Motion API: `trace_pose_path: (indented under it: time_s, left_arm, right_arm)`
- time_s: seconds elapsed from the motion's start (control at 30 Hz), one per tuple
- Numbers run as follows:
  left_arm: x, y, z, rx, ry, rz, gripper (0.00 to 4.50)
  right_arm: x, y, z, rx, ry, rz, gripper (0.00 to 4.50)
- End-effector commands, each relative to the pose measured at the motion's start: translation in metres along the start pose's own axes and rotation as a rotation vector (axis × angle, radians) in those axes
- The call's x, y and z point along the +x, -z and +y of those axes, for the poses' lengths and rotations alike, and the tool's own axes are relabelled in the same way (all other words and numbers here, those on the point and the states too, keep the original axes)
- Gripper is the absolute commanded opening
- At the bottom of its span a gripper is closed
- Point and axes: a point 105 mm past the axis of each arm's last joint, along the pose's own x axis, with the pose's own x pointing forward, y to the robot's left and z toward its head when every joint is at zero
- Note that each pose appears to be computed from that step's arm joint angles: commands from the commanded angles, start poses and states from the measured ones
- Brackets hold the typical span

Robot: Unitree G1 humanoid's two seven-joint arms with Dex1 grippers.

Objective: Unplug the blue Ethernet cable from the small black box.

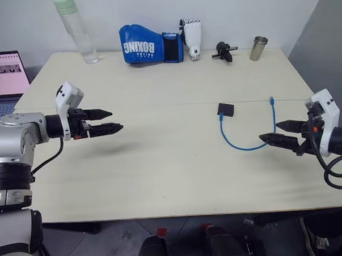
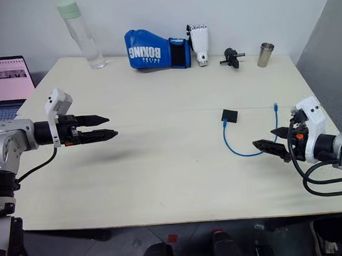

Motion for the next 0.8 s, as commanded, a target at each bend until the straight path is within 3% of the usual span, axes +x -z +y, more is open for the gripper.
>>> trace_pose_path:
  time_s: [0.03,0.57,0.67,0.8]
  left_arm:
    - [-0.006,-0.010,0.003,0.024,-0.045,-0.058,4.48]
    - [0.002,-0.015,-0.011,0.065,0.002,-0.061,4.48]
    - [0.017,-0.014,-0.026,0.192,0.051,-0.032,4.48]
    - [0.044,-0.019,-0.070,0.303,0.204,-0.068,4.48]
  right_arm:
    - [-0.002,-0.009,-0.006,-0.046,0.041,-0.040,4.50]
    - [0.008,-0.006,-0.001,-0.018,0.062,-0.059,4.50]
    - [0.029,0.001,0.001,-0.021,0.149,-0.072,4.50]
    - [0.062,0.007,0.003,0.005,0.270,-0.109,4.50]
